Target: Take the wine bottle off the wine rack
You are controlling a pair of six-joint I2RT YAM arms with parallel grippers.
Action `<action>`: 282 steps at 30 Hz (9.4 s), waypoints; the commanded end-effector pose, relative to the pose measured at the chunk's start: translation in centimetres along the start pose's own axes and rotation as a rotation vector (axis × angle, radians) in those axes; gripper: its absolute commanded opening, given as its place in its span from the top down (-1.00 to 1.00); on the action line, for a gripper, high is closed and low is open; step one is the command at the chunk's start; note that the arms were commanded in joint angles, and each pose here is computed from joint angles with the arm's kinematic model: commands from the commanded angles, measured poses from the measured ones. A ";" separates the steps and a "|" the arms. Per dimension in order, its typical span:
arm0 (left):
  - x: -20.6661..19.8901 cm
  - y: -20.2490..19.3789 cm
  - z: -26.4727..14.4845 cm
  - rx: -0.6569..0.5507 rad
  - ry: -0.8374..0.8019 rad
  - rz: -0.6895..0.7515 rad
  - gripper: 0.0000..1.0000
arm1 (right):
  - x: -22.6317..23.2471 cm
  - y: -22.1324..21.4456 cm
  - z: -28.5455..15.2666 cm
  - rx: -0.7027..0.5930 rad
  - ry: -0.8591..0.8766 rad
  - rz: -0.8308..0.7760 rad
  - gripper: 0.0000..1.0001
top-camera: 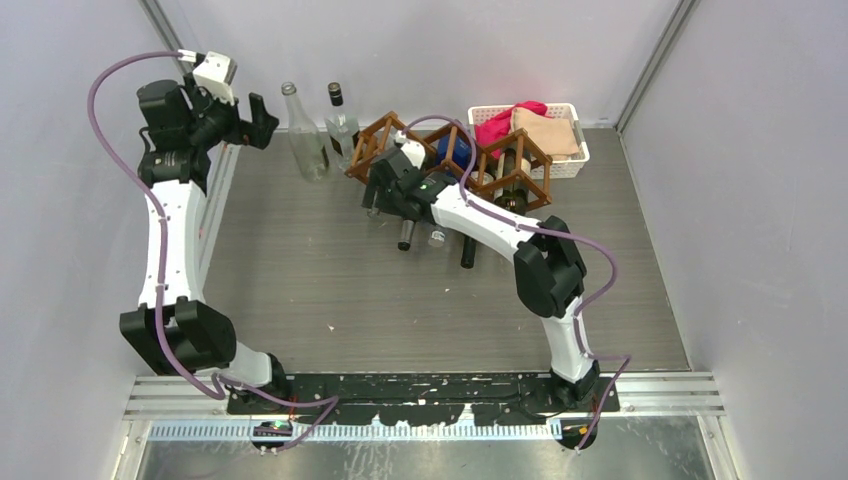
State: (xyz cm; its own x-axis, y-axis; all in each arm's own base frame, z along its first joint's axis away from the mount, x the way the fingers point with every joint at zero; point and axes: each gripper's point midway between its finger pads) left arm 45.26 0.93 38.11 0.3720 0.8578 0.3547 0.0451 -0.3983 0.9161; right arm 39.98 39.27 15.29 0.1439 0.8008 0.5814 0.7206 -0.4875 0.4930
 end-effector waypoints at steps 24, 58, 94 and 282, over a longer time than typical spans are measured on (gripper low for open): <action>-7.8 -5.7 -1.3 0.093 -0.291 -0.006 -0.67 | 1.3 3.7 0.9 -0.208 0.062 0.183 0.73; -20.9 -11.0 2.5 0.187 -0.505 0.081 -0.20 | -2.7 0.3 -6.3 -0.314 0.023 0.194 0.99; -24.2 -7.6 -8.1 0.133 -0.819 0.326 -0.96 | -2.5 -3.1 -20.7 -0.113 0.193 0.163 0.99; -10.5 1.2 -6.8 0.164 -0.405 -0.077 -0.99 | -10.8 8.1 -11.4 -0.146 0.044 0.101 -0.95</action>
State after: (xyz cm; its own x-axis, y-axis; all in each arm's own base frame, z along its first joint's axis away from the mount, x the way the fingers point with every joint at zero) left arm 38.43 -5.17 35.83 0.6573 0.7119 0.2474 0.1696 -0.4595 0.8718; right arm 35.15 22.09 19.22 0.2378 0.7490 0.6185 0.6261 -0.6050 0.4919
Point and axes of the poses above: each gripper's point midway between its finger pads, its own z axis out along the fingers, its own x axis along the line the jaws close on, y = z × x, and after that the axes turned 15 degrees about z, right-handed
